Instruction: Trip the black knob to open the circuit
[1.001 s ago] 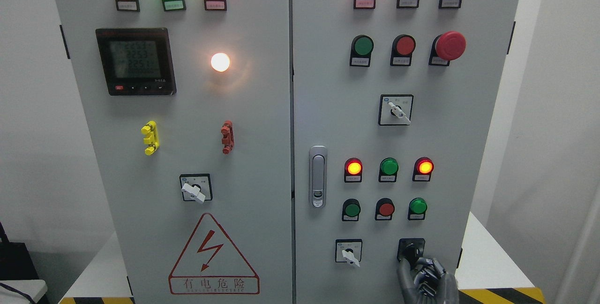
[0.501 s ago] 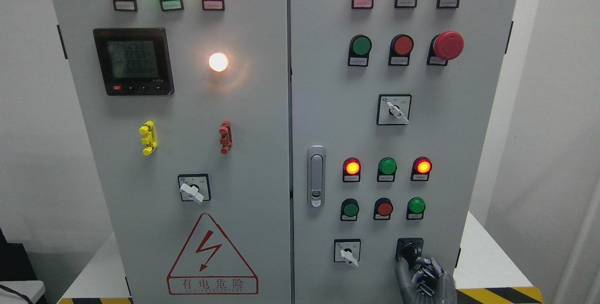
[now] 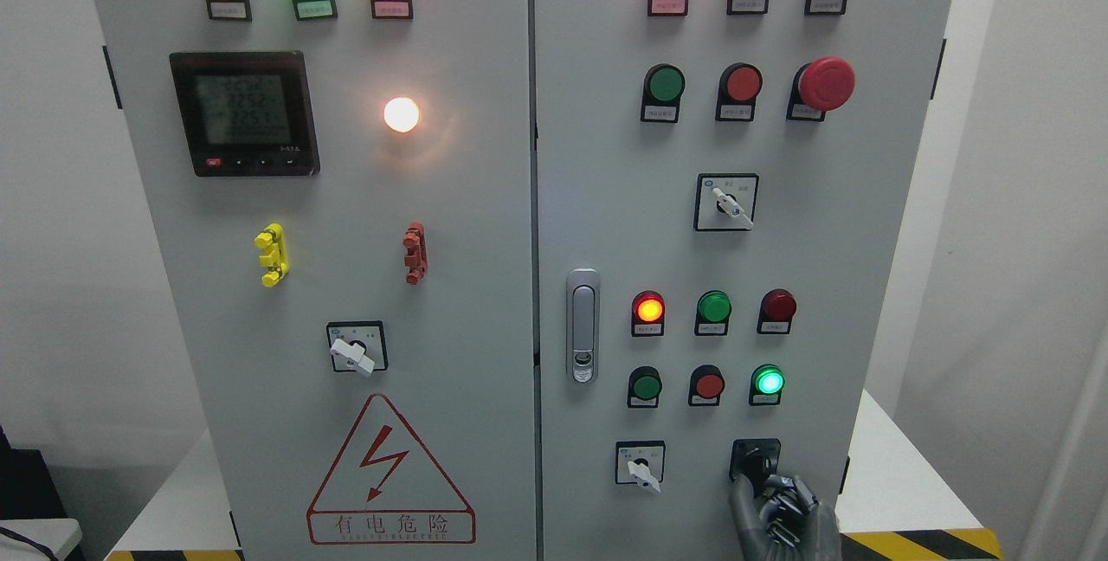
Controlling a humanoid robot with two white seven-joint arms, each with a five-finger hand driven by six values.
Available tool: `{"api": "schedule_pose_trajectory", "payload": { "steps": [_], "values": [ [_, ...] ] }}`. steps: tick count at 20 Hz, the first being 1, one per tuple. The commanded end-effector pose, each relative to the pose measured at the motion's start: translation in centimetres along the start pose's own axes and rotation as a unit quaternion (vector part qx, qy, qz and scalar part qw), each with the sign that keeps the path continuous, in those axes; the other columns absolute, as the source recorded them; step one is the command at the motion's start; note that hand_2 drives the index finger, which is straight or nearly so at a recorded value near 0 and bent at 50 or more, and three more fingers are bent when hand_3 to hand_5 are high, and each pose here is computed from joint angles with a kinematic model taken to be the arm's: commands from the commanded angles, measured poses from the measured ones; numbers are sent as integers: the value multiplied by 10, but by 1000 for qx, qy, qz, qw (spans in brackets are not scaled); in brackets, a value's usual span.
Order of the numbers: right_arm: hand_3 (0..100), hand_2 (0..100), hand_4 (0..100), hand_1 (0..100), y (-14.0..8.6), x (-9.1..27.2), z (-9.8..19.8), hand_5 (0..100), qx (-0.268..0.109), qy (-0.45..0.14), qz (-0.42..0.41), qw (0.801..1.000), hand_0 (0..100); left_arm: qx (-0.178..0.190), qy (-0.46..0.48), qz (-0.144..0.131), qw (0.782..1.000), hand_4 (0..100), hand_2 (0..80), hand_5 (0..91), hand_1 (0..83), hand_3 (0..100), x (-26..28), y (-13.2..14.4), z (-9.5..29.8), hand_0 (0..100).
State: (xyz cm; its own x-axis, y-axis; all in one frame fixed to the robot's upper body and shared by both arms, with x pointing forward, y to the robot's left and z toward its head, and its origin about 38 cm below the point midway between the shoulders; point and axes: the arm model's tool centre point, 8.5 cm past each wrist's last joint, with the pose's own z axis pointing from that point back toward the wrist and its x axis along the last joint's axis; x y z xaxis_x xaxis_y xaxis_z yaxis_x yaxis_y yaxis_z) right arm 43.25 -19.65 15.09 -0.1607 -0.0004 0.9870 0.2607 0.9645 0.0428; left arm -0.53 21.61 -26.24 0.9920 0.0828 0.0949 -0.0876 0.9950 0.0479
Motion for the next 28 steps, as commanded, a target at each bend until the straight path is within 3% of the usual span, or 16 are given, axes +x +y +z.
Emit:
{"api": "schedule_pose_trajectory", "payload": {
  "steps": [1,28],
  "values": [
    [971,640,937,740,1,1,0,948,2,-1,-10,1000,581,-2,-5,-16,1000,0,0,0,389,0,5,-1,0,120],
    [979,640,940,739,5,2,1,948,18,-5,-9,1000,577,-3,-5,-17,1000,0,0,0,389,0,5,-1,0,120]
  ]
}}
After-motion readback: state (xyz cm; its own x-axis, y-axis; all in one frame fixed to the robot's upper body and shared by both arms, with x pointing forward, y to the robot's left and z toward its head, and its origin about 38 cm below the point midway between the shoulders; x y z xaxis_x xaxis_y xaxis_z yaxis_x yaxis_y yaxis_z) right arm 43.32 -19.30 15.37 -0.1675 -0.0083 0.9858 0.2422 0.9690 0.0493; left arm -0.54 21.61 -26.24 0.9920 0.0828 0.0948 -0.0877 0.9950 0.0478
